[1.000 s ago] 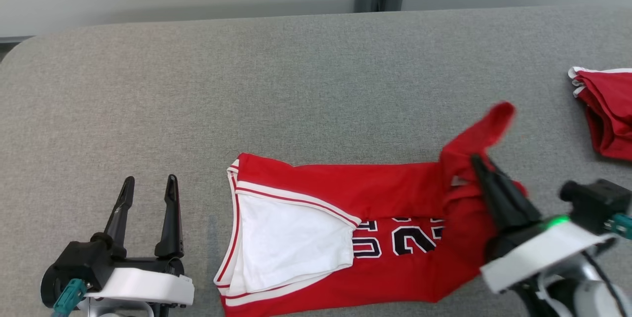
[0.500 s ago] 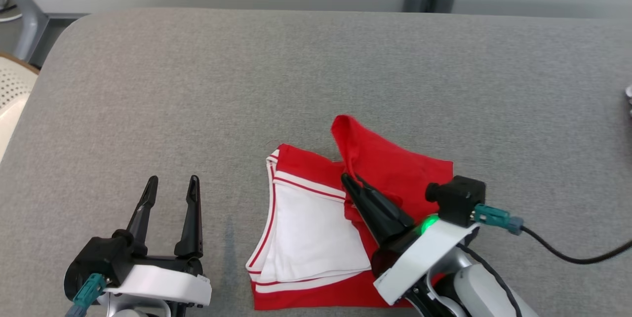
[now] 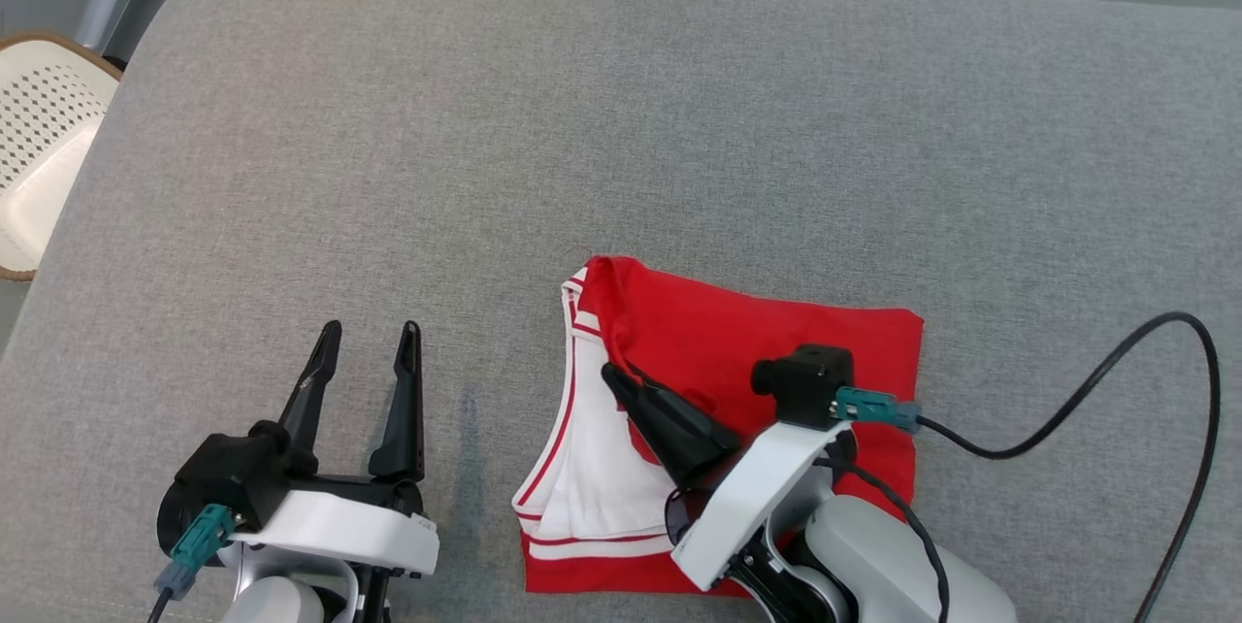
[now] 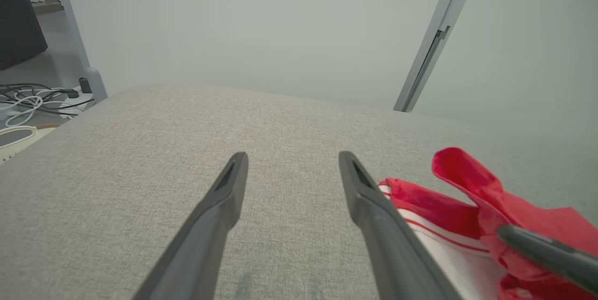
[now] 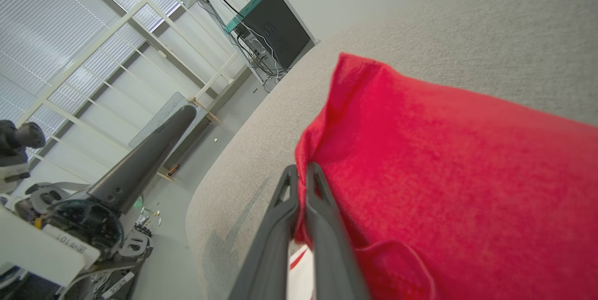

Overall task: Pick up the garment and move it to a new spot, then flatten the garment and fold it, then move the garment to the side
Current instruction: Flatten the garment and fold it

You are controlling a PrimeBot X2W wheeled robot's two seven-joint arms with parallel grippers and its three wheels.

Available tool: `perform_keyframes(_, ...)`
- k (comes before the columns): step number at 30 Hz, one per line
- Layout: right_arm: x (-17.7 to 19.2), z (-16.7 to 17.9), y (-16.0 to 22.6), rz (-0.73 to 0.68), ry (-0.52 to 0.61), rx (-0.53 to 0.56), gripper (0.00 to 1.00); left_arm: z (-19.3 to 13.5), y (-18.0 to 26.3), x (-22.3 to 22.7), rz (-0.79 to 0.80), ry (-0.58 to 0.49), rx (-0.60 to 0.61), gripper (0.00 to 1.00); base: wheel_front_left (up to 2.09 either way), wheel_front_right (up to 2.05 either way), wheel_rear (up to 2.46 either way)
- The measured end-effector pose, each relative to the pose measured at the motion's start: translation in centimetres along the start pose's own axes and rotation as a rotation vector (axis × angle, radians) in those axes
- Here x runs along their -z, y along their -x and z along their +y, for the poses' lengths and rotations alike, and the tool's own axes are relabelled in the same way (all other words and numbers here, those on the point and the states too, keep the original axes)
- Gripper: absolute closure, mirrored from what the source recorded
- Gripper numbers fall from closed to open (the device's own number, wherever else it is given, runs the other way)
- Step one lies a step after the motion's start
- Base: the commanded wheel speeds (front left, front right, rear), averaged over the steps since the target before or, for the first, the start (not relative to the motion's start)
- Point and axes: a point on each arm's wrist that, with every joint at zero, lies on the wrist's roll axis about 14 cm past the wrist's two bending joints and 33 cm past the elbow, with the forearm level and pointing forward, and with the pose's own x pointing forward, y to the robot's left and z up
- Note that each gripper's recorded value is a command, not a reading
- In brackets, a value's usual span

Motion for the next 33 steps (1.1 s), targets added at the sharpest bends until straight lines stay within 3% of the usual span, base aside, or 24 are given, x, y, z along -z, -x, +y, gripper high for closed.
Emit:
perform_keyframes(1,-0.1,0.2,-0.1,-0.001,0.003,-0.007,0.0,-0.1,-0.1,0.0,0.001,0.001,0.003,0.0,0.0,0.0,0.0)
perform_keyframes(8,-2.2,1.8,-0.3,-0.057,0.057,-0.063,0.0,-1.0,-0.7,0.1,-0.002,0.001,0.033,0.0,0.0,0.0,0.0)
perform_keyframes(13,-6.5,1.6,0.3,-0.191,0.103,-0.049,0.0,-1.6,-1.0,0.0,-0.009,-0.004,0.054,0.0,0.0,0.0,0.0)
perform_keyframes(19,-12.2,-2.9,4.3,-0.368,0.21,0.11,0.0,-1.9,-1.1,-0.2,-0.015,-0.007,0.061,0.0,0.0,0.0,0.0)
perform_keyframes(25,-15.5,-7.5,11.1,-0.488,0.301,0.336,0.0,-1.5,-0.8,-1.2,-0.045,-0.035,0.049,0.0,0.0,0.0,0.0)
perform_keyframes(33,-15.9,-10.9,19.7,-0.471,0.429,0.606,0.0,-0.8,0.0,-2.7,-0.071,-0.064,0.033,0.0,0.0,0.0,0.0)
